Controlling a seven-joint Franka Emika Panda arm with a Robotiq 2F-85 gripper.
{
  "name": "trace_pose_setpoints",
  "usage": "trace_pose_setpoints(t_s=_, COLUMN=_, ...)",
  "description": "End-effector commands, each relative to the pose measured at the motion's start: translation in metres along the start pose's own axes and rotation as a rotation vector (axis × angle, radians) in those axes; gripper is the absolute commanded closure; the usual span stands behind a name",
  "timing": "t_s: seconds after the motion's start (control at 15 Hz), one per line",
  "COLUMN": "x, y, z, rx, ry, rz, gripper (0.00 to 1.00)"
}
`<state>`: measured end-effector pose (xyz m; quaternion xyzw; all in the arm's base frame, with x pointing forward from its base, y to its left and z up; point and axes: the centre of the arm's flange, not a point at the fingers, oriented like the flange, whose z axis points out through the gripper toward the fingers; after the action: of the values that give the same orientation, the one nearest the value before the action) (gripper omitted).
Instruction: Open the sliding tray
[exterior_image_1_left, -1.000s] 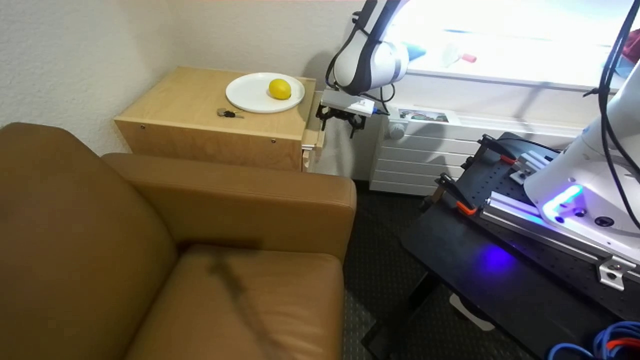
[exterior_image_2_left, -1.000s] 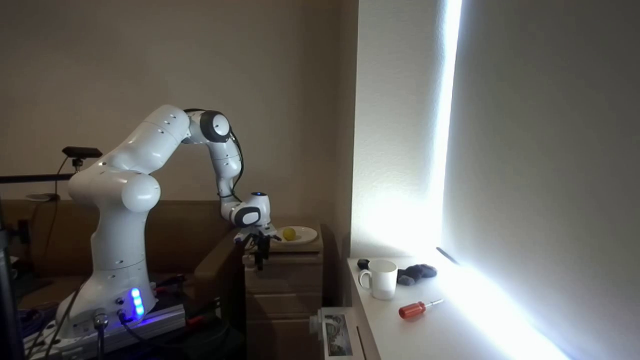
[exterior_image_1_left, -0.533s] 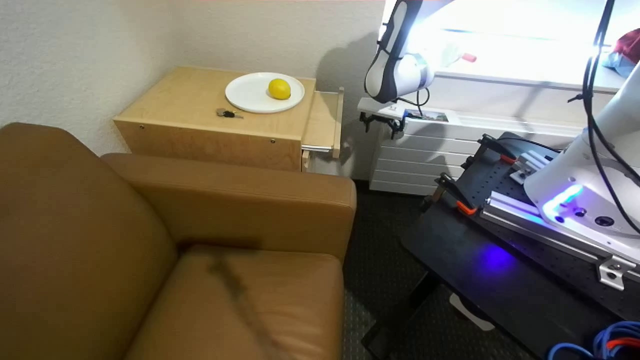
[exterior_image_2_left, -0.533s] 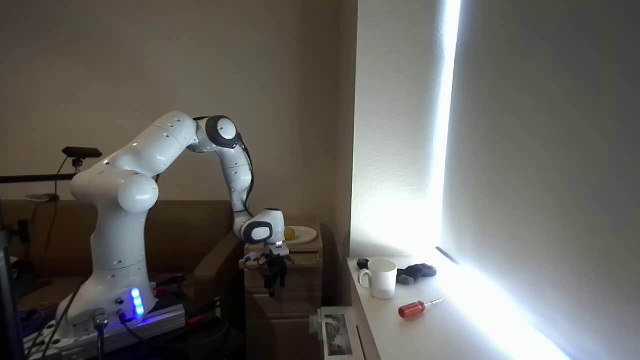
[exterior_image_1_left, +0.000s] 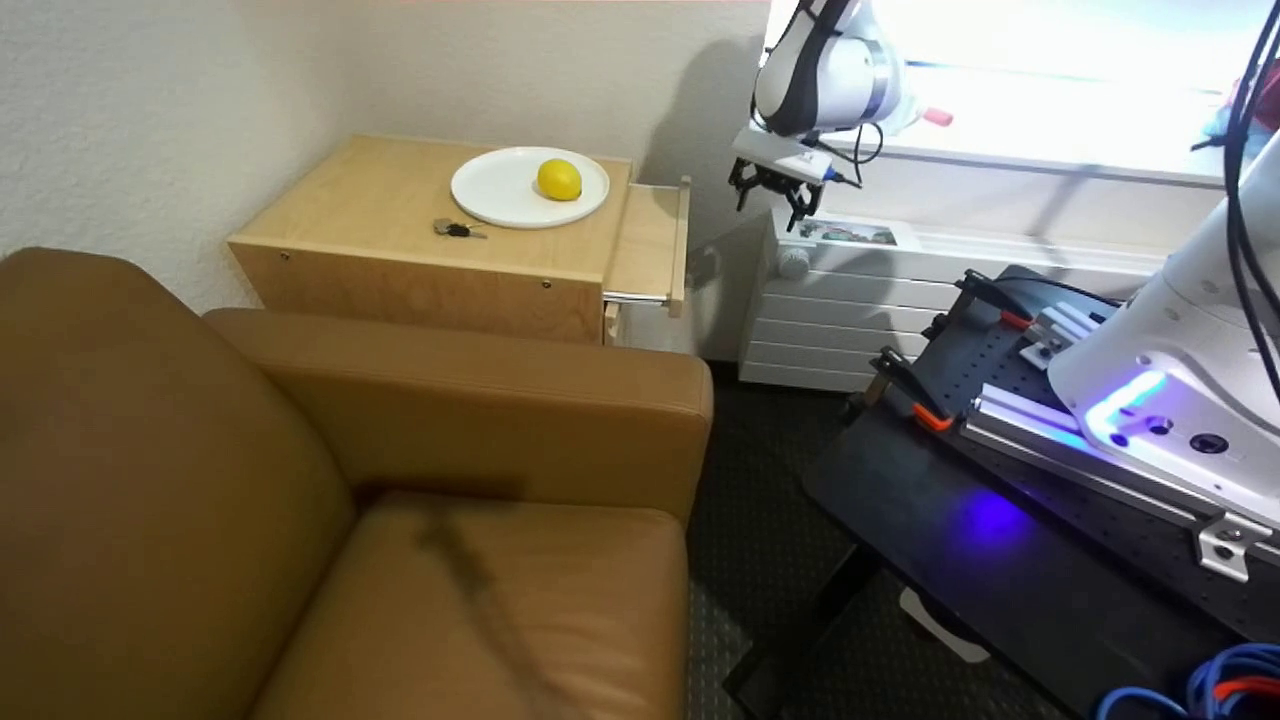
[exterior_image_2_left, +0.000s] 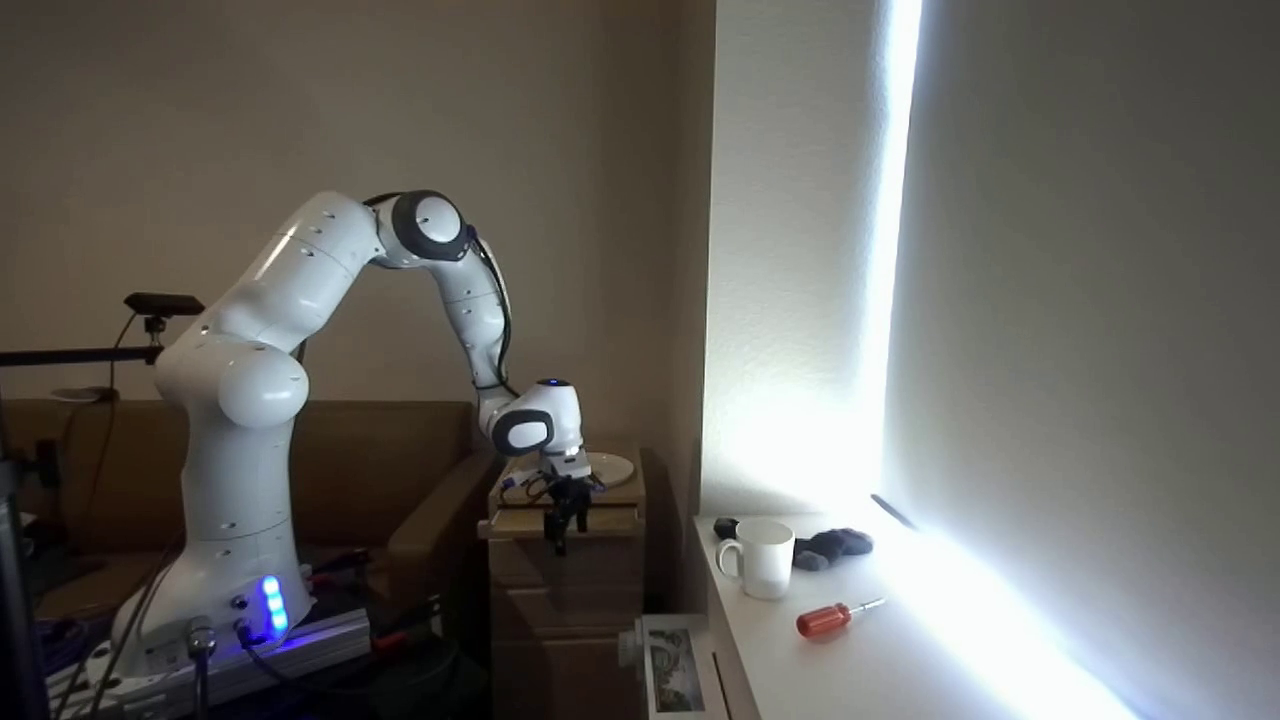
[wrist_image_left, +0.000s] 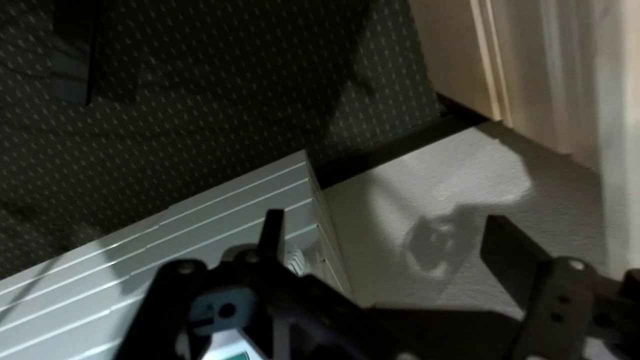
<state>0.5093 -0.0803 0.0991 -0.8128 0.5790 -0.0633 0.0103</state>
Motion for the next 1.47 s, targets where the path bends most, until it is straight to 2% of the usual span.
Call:
trace_pose_setpoints(t_s=0.0, x=-0.028, y=0.017, z=-0.065, rx=0.061, ry=-0.112, rz=-0.135, gripper=0.0)
trace_pose_setpoints(t_s=0.33, x=-0.103, y=0.002, z=-0.084, rx=0.074, ry=-0.211, rz=-0.401, gripper=0.0)
trace_pose_setpoints(t_s=0.4, x=-0.088, y=-0.01, z=-0.08, rx=0.079, ry=-0.166, rz=-0.322, gripper=0.0)
trace_pose_setpoints(t_s=0.53, x=-0.108, y=-0.012, z=-0.083, rx=0.082, ry=-0.187, rz=-0.376, gripper=0.0)
trace_pose_setpoints(t_s=0.87, x=-0.126, y=-0.045, z=-0.035, rx=0.102, ry=-0.177, rz=-0.291, gripper=0.0)
trace_pose_setpoints(t_s=1.13, x=-0.143, y=-0.066, z=-0.001, rx=0.099, ry=-0.11, rz=-0.254, gripper=0.0)
trace_pose_setpoints(t_s=1.27, x=-0.143, y=-0.07, z=0.018, rx=0.064, ry=-0.074, rz=-0.234, gripper=0.0)
trace_pose_setpoints(t_s=1.33, x=-0.145, y=-0.054, z=-0.002, rx=0.079, ry=-0.116, rz=-0.256, gripper=0.0)
trace_pose_setpoints(t_s=1.4, x=-0.144, y=-0.055, z=0.007, rx=0.068, ry=-0.101, rz=-0.249, gripper=0.0)
